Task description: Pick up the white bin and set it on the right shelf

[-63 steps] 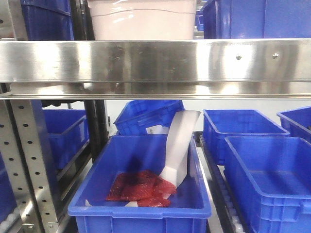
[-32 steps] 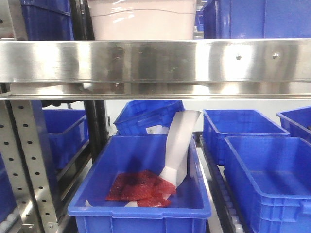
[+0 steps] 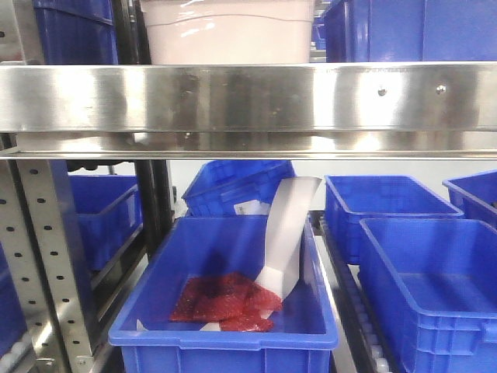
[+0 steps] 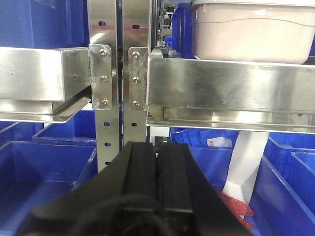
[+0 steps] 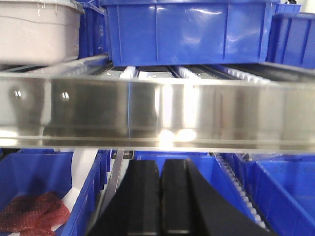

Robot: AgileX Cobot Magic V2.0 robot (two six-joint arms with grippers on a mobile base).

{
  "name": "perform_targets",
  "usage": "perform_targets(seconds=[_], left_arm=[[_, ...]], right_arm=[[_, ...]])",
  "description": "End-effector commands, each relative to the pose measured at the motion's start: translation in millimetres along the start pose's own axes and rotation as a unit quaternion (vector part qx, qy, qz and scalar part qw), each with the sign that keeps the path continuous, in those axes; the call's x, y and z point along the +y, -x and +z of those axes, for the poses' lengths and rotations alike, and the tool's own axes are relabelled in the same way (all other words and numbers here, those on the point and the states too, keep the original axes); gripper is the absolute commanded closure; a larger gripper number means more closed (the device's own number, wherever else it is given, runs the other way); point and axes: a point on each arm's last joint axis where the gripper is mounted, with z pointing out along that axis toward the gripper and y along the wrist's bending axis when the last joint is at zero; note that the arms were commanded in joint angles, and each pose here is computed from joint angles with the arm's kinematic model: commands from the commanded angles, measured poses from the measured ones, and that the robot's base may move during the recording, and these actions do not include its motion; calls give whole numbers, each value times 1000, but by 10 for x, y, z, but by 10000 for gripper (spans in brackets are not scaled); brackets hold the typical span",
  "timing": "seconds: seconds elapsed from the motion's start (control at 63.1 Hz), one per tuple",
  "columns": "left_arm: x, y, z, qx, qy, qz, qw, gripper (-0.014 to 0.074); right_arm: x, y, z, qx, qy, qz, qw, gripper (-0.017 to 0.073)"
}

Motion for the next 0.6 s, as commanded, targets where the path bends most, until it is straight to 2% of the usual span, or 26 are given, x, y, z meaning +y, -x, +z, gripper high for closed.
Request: perform_targets(seconds=[0.0,0.587], left_arm=[[3,86,-4,-47,0,-5,999,711],[3,86,-4,-47,0,-5,999,711]], right_arm=[[-4,80,-38,-67,-2,5,998,491],[-2,62,-63,-61,0,5,998,491]])
